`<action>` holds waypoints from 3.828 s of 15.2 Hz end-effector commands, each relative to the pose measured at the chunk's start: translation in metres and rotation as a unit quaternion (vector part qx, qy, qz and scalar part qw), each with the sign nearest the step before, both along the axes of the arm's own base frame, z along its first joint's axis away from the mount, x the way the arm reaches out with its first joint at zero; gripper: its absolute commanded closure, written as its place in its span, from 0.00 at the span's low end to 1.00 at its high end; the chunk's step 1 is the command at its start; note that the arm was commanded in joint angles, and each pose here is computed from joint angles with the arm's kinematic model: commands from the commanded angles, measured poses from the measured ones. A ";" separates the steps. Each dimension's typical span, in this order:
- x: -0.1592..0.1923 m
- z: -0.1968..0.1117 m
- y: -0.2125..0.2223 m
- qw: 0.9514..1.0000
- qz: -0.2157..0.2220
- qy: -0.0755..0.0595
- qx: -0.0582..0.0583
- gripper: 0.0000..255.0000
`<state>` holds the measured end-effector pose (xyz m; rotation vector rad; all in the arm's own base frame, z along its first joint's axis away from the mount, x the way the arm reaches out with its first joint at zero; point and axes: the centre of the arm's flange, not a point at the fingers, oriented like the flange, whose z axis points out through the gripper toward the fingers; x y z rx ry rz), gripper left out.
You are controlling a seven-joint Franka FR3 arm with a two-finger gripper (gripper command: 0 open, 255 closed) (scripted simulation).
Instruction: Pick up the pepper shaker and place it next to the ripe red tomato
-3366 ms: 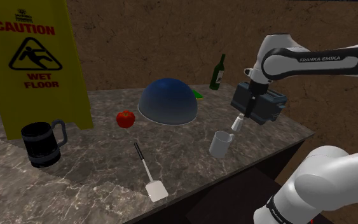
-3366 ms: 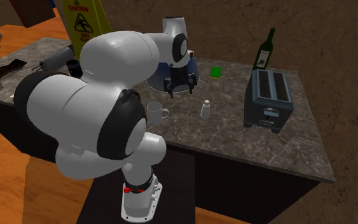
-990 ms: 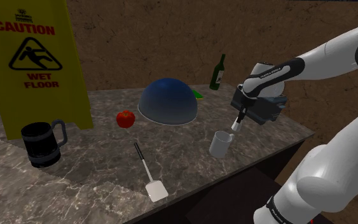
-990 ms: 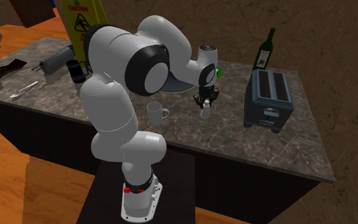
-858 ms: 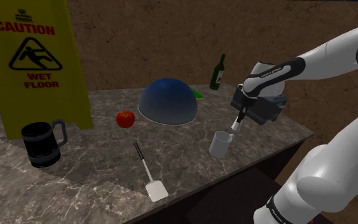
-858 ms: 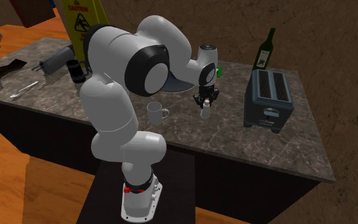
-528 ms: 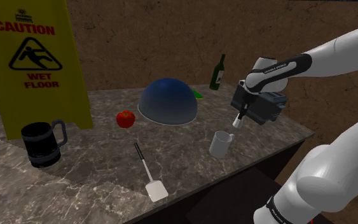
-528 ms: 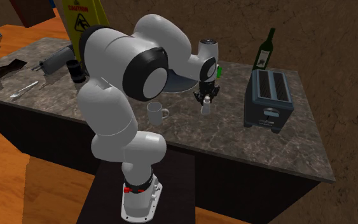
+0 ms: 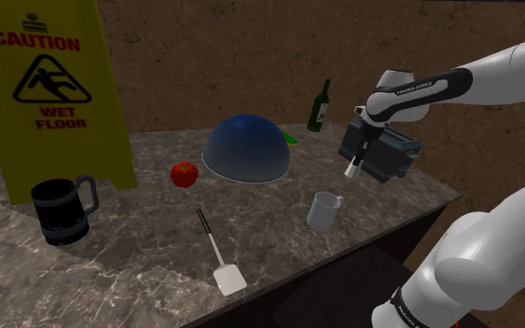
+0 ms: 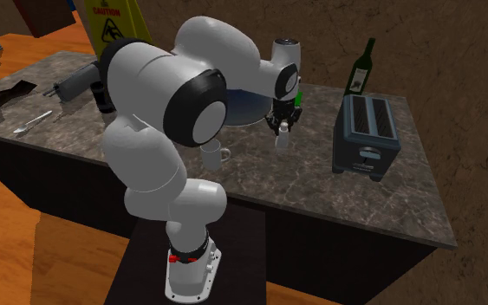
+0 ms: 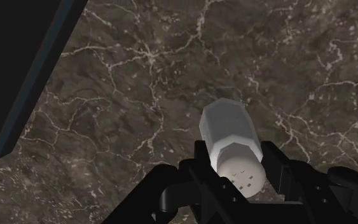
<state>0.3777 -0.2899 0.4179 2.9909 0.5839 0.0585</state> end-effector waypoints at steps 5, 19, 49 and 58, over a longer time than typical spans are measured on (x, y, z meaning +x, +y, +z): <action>-0.001 0.031 0.001 1.000 0.000 0.000 0.000 1.00; -0.001 0.105 0.001 1.000 0.000 0.000 0.000 1.00; 0.170 0.113 0.329 1.000 0.000 0.000 0.000 1.00; 0.224 0.113 0.434 1.000 0.000 0.000 0.000 1.00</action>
